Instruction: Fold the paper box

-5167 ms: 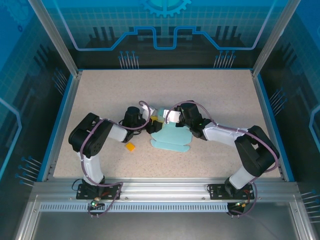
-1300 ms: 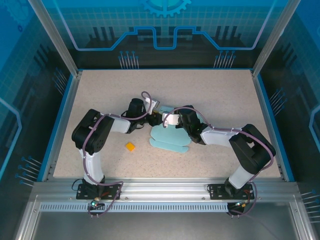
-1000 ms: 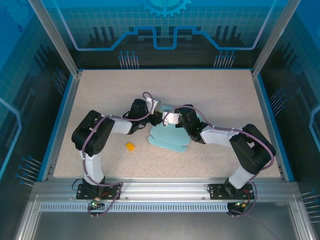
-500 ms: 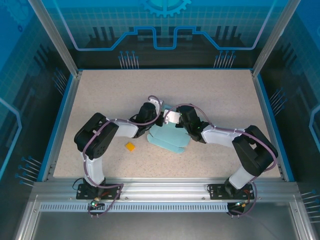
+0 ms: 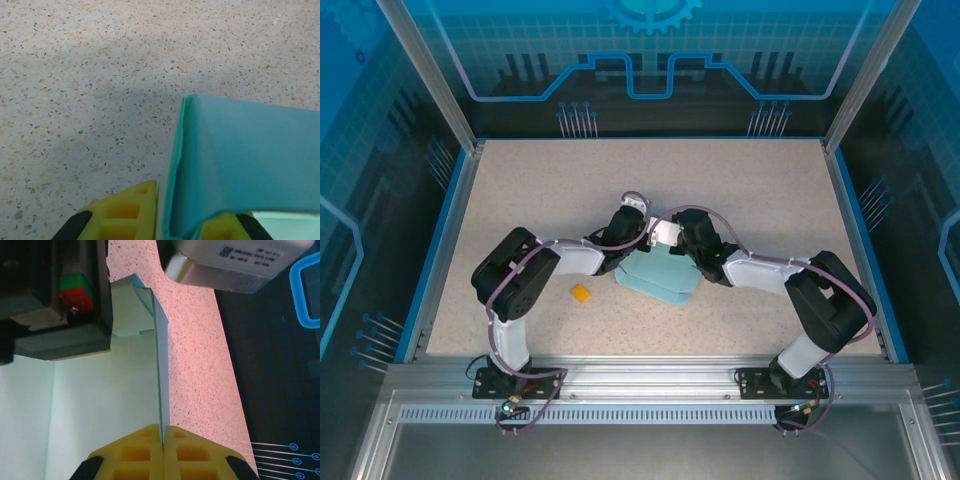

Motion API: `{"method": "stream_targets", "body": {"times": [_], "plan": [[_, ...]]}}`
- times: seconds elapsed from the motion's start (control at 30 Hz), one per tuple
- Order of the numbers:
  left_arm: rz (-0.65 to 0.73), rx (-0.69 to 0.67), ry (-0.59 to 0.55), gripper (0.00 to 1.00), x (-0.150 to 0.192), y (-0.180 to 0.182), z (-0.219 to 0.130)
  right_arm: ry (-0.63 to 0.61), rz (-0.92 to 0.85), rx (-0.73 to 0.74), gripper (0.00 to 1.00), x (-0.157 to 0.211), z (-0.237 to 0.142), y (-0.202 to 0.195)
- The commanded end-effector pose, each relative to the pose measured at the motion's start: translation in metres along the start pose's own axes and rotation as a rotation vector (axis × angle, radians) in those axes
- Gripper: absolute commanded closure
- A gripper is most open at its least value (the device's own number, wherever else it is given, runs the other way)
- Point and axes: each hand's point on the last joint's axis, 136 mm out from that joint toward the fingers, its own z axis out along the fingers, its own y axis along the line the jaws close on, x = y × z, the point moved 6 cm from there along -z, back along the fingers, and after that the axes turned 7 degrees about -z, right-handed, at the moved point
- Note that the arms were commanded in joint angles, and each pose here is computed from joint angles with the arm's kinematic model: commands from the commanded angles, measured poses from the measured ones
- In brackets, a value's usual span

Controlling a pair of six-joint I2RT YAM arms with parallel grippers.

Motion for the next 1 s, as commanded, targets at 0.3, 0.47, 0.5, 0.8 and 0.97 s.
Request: {"method": "stream_targets", "body": {"times": [0.3, 0.47, 0.5, 0.8, 0.97], "plan": [[-0.070, -0.184, -0.047, 0.85, -0.017, 0.047, 0.005, -0.092, 0.031, -0.060, 1.00, -0.021, -0.011, 0.009], [-0.059, -0.117, -0.039, 0.81, -0.017, 0.040, 0.002, -0.075, 0.044, -0.042, 1.00, -0.020, -0.009, 0.004], [-0.058, -0.106, -0.039, 0.80, -0.016, 0.039, 0.001, -0.072, 0.044, -0.041, 1.00, -0.019, -0.009, 0.004], [-0.041, -0.056, -0.012, 0.66, -0.008, 0.036, -0.006, -0.055, 0.047, -0.023, 1.00, -0.018, -0.007, 0.000], [-0.033, -0.028, 0.007, 0.57, -0.003, 0.034, -0.009, -0.048, 0.046, -0.016, 1.00, -0.017, -0.006, -0.002]]}}
